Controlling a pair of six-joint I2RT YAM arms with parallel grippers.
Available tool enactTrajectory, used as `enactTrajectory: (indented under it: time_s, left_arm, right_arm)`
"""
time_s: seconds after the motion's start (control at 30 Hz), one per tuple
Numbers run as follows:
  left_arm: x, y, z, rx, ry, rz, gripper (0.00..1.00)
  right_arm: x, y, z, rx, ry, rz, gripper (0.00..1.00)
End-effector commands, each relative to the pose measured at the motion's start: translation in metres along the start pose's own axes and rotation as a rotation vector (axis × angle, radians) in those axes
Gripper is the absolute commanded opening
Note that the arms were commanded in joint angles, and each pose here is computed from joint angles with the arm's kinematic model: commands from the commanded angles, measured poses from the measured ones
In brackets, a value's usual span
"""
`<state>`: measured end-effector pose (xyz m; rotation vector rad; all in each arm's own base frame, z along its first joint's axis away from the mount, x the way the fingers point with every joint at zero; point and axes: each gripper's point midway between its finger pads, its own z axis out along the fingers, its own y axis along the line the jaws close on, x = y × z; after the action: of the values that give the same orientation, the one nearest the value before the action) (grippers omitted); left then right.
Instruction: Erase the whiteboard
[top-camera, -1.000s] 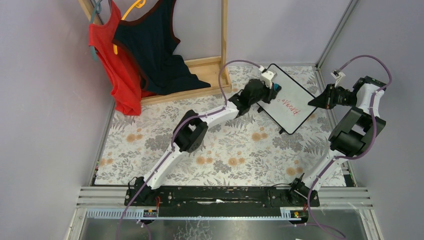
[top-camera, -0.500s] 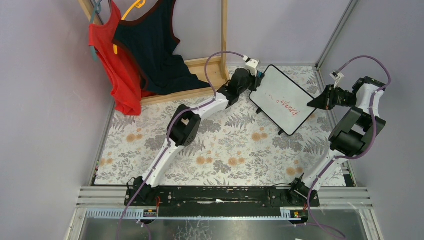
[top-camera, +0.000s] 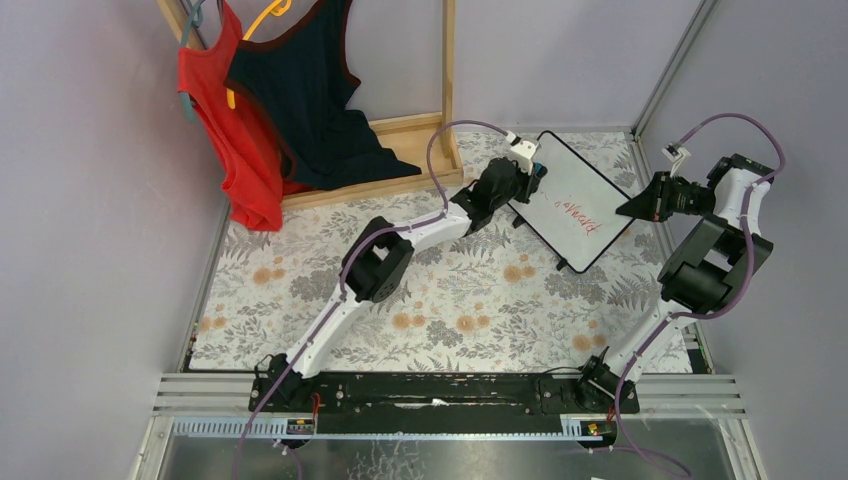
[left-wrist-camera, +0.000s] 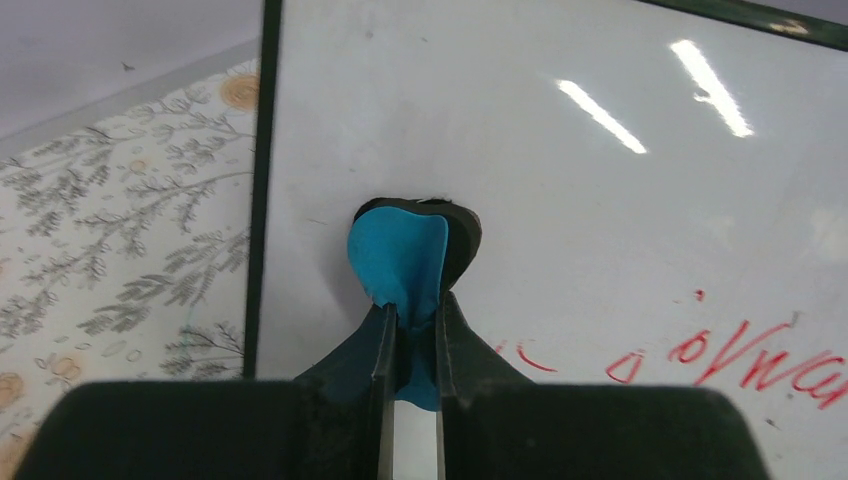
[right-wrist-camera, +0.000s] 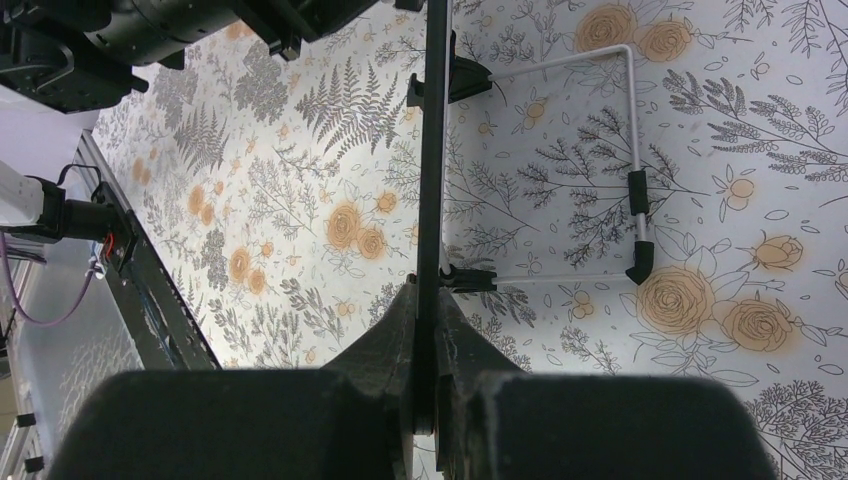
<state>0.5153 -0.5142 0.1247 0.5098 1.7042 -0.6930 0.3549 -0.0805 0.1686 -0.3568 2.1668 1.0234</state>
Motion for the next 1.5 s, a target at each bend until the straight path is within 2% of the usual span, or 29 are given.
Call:
enactTrajectory:
  time_s: [0.0,0.27,0.4,0.53,0.67,0.97,1.2,1.47]
  left_arm:
    - [0.018,-0.074,-0.013,0.155,0.041,-0.060,0.00]
    - [0.004,-0.127,-0.029,0.246,0.017,-0.097,0.00]
    - [0.006,-0.135,-0.031,0.258,0.022,-0.099,0.00]
    - [0.017,-0.107,-0.027,0.191,0.060,-0.063,0.00]
    - [0.020,-0.061,-0.028,0.146,0.079,-0.130,0.00]
    - [0.008,0.031,-0.027,0.011,0.077,-0.151,0.00]
    - [0.003,0.035,-0.020,0.013,0.077,-0.147,0.00]
    - [0.012,-0.002,-0.013,0.061,0.077,-0.178,0.00]
  right_arm:
    - [0.005,0.009,0.008,-0.031,0.039,-0.047,0.00]
    - [0.003,0.010,0.009,-0.037,0.034,-0.047,0.00]
    - [0.003,0.011,0.009,-0.039,0.033,-0.045,0.00]
    - [0.005,0.011,0.009,-0.040,0.036,-0.044,0.00]
    - [0.006,0.013,0.009,-0.046,0.036,-0.046,0.00]
    - [0.008,0.014,0.009,-0.047,0.041,-0.054,0.00]
    - [0.008,0.014,0.010,-0.052,0.039,-0.048,0.00]
    - [0.009,0.014,0.010,-0.051,0.039,-0.049,0.00]
